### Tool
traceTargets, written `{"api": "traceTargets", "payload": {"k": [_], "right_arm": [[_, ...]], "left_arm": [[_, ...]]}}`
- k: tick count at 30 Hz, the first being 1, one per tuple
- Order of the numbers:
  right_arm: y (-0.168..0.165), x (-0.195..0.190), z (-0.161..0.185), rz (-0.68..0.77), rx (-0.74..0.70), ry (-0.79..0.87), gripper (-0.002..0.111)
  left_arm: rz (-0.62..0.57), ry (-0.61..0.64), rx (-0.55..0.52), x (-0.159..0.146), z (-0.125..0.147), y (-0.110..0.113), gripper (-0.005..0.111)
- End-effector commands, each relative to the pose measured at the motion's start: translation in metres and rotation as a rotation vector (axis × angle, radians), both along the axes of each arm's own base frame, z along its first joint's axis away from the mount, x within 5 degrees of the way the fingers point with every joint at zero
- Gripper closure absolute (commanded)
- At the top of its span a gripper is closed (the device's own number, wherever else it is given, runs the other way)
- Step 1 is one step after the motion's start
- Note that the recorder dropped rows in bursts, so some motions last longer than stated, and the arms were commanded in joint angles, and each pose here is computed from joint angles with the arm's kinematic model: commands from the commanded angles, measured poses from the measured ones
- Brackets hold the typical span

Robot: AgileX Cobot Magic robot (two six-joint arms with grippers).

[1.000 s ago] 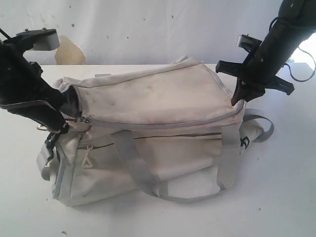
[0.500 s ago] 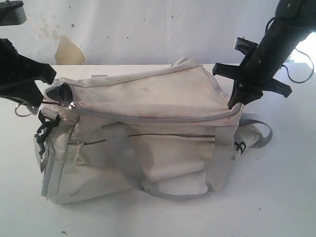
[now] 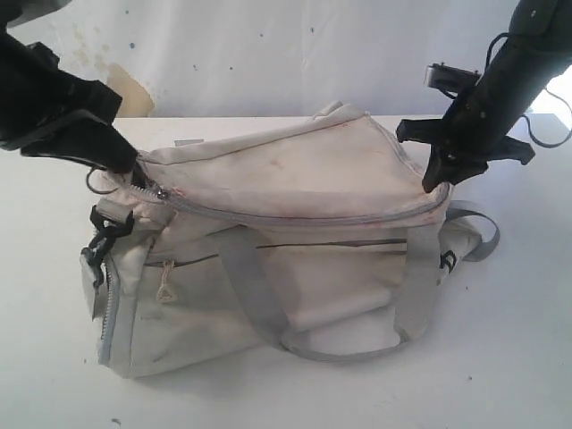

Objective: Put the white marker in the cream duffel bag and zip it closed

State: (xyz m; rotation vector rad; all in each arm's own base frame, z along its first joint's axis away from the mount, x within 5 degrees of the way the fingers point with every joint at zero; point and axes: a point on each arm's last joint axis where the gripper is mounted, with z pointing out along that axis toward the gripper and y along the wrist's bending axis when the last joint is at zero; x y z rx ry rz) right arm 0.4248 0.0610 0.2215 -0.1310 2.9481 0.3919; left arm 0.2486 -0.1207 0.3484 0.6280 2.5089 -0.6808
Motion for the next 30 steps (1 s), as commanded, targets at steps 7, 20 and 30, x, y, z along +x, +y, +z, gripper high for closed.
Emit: {"api": "traceTargets", "payload": {"k": [7, 20, 30], "right_arm": [[-0.005, -0.002, 0.006, 0.019, -0.008, -0.020, 0.036], [0.003, -0.010, 0.038, 0.066, 0.077, -0.112, 0.037], [0.034, -0.020, 0.038, 0.208, 0.089, -0.080, 0.038]], "left_arm": [[-0.039, -0.026, 0.052, -0.002, -0.024, 0.004, 0.107], [-0.003, -0.048, 0.004, -0.002, -0.055, 0.003, 0.078], [0.116, -0.065, 0.040, 0.004, -0.056, 0.010, 0.039]]}}
